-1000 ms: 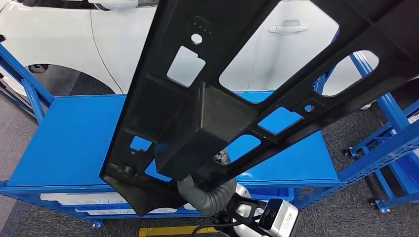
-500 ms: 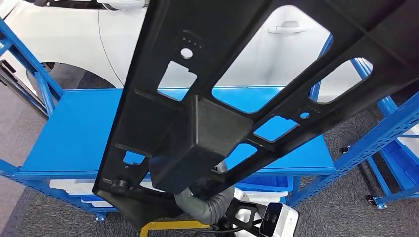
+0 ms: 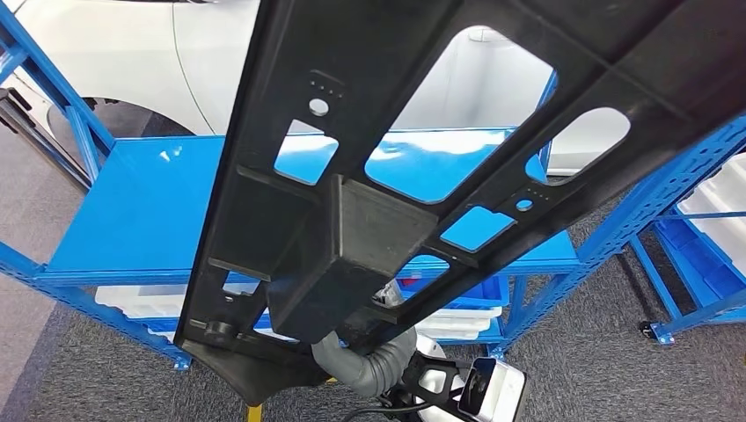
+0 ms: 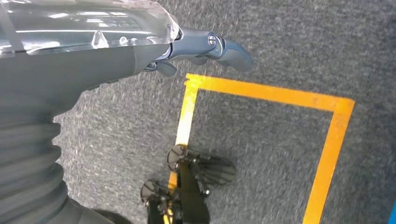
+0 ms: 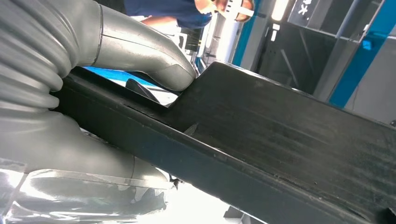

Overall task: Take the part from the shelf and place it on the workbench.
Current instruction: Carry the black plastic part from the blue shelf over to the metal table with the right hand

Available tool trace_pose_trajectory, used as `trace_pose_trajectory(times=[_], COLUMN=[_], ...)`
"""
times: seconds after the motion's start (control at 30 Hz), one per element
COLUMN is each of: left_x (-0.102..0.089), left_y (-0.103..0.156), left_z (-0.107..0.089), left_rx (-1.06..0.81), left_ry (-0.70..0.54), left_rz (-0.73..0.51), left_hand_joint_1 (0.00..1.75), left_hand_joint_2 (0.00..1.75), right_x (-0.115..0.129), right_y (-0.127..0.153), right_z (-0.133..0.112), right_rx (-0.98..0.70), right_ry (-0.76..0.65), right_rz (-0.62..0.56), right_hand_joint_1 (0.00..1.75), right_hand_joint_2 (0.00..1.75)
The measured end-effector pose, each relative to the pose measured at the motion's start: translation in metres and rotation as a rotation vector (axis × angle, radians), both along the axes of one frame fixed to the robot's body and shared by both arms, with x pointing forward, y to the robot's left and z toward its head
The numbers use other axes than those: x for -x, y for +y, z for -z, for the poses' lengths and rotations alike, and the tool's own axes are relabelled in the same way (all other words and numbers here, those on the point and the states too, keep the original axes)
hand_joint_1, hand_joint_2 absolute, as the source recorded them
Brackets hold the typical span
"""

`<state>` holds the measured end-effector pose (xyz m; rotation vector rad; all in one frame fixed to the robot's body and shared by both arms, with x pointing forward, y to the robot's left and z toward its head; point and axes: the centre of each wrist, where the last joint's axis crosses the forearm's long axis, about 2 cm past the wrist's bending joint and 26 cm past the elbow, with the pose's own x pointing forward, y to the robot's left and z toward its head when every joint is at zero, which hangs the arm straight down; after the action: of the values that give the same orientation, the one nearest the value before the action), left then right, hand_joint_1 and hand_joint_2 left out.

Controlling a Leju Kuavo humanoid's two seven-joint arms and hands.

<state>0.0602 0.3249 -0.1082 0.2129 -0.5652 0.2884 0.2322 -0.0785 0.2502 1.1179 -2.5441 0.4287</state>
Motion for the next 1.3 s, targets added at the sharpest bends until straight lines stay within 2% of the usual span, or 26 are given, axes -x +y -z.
trace_pose_trajectory(times=[0.47,1.3], left_x=[-0.004,0.001], left_y=[0.003,0.004], left_z=[-0.001,0.0], left_rx=[-0.007,-0.014], left_ry=[-0.005,0.005], left_rz=[0.016,0.028], left_hand_joint_1=[0.0,0.0], left_hand_joint_2=[1.75,1.75], right_x=[-0.001,-0.008], right_y=[-0.001,-0.008], right_z=[0.002,0.014], right_rx=[0.009,0.039], right_ry=[0.004,0.042], right_rz=[-0.006,-0.02], right_hand_joint_1=[1.75,1.75], right_hand_joint_2=[1.75,1.75])
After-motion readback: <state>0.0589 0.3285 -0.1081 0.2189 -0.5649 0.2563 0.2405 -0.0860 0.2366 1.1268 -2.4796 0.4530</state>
